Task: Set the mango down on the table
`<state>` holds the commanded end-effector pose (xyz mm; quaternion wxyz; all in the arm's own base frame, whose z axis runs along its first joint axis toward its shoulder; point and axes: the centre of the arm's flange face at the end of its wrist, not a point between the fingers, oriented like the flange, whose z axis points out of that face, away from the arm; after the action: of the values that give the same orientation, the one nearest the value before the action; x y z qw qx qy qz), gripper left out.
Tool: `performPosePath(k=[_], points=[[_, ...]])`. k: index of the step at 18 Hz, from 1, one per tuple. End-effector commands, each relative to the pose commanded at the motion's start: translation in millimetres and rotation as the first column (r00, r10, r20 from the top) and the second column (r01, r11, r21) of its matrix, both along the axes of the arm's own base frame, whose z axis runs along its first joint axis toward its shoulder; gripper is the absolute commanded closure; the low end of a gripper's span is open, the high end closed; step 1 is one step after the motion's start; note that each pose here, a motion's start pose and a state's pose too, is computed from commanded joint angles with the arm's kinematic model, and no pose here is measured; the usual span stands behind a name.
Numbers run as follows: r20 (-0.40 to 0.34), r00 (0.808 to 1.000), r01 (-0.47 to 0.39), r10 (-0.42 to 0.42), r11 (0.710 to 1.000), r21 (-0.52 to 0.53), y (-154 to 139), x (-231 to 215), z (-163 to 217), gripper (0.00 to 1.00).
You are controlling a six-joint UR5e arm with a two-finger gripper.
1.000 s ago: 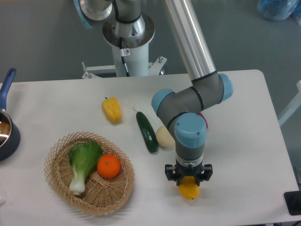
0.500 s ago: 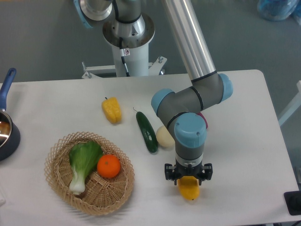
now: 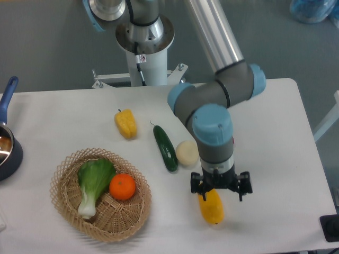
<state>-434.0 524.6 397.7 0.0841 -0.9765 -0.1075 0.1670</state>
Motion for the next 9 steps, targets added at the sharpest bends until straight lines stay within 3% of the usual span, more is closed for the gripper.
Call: performPosePath(k=[3,6,9], points=[[0.019,0.980,0.200,-0.199,0.977,-0.077,-16.9,22.6,39.2,0.00],[0.034,0.918,0.395,-0.394,0.910,-0.121,-39.9,36.6,70.6,0.00],[0.078,0.861,0.508,-0.502,0.852,-0.127,-87.2,18.2,87.0,0.00]])
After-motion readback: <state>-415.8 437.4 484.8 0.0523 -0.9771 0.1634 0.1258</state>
